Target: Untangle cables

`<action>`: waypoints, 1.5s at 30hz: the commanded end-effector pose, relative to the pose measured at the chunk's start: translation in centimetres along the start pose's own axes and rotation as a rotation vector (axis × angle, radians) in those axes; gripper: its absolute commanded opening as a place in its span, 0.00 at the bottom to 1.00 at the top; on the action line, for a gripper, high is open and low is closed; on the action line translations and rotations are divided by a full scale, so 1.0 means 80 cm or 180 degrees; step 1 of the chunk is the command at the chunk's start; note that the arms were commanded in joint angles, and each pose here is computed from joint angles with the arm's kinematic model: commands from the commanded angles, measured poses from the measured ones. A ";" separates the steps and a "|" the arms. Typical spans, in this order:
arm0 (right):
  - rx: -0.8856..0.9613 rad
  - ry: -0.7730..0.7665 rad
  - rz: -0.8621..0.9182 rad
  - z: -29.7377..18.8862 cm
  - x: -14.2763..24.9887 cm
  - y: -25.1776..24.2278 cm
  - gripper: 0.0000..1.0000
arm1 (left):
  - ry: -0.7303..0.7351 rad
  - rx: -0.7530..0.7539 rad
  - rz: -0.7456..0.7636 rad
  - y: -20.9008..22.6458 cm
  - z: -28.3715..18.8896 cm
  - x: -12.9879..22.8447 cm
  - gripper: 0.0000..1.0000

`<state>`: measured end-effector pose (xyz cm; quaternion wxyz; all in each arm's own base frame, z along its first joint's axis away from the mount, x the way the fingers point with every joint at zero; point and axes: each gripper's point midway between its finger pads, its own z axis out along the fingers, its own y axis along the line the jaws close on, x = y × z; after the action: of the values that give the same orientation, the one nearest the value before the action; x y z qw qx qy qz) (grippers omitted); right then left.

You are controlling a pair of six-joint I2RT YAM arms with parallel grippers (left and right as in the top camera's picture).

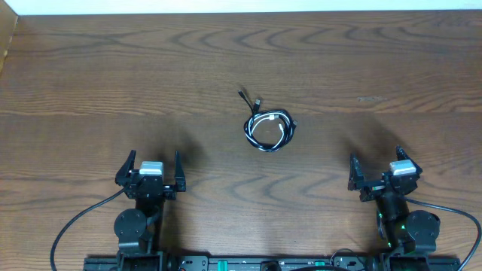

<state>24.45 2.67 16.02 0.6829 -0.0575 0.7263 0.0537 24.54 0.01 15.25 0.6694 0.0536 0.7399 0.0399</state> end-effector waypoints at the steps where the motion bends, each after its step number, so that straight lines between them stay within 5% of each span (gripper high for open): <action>1: -0.0034 0.0001 0.0030 0.000 0.001 0.003 0.99 | 0.0149 0.0051 0.0000 -0.005 0.000 0.018 0.98; 32: -0.0075 0.0000 0.0161 0.000 0.000 0.006 0.99 | 0.0147 -0.0035 0.0097 0.001 0.000 0.017 0.98; 45: -0.0075 -0.0017 0.0143 0.000 -0.001 0.006 0.99 | -0.0048 0.0242 -0.0281 -0.016 0.000 -0.009 0.98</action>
<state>24.45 2.73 16.08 0.6827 -0.0479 0.7262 0.0653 24.59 -0.44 15.71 0.6769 0.0364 0.7351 0.0073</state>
